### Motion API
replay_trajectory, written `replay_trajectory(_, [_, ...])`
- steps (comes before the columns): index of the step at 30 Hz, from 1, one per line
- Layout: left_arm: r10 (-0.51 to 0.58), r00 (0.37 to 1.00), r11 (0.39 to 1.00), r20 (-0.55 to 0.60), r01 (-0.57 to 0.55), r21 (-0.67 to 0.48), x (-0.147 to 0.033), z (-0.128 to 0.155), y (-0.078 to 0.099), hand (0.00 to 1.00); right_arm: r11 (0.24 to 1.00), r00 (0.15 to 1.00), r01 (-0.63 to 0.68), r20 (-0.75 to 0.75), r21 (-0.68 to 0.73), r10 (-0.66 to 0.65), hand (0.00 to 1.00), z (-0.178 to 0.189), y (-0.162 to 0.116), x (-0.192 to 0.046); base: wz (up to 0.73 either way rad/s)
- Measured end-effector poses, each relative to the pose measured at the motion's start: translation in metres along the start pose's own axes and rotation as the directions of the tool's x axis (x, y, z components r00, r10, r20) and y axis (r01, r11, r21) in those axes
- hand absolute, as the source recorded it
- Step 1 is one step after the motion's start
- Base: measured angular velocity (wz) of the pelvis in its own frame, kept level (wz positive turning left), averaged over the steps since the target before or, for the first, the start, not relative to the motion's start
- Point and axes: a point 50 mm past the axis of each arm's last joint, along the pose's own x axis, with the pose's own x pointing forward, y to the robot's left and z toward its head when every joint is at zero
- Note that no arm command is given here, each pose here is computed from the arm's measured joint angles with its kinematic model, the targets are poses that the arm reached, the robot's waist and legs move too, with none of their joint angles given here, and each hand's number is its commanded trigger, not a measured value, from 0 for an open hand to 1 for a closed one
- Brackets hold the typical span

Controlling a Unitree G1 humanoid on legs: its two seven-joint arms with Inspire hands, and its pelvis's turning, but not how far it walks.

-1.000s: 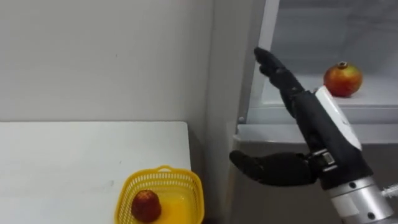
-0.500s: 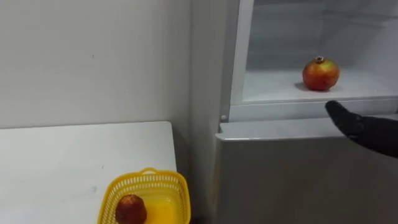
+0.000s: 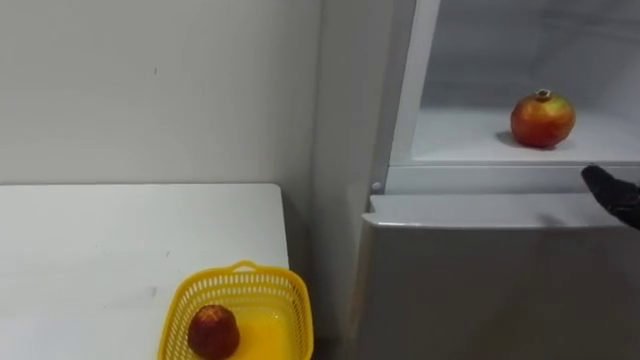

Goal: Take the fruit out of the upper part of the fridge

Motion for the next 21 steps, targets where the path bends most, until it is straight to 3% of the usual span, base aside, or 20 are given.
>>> replay_trajectory(11, [0.012, 0.999, 0.999, -0.053, -0.014, -0.033, -0.001, -0.011, 0.007, 0.00, 0.999, 1.000, -0.008, 0.004, 0.034, 0.008, 0.00, 0.023, 0.003, 0.064, 0.13])
replay_trajectory(21, [0.023, 0.996, 0.999, -0.089, -0.025, -0.021, -0.004, -0.023, 0.014, 0.00, 0.992, 0.983, -0.111, -0.140, 0.060, 0.118, 0.00, 0.004, 0.004, 0.076, 0.03])
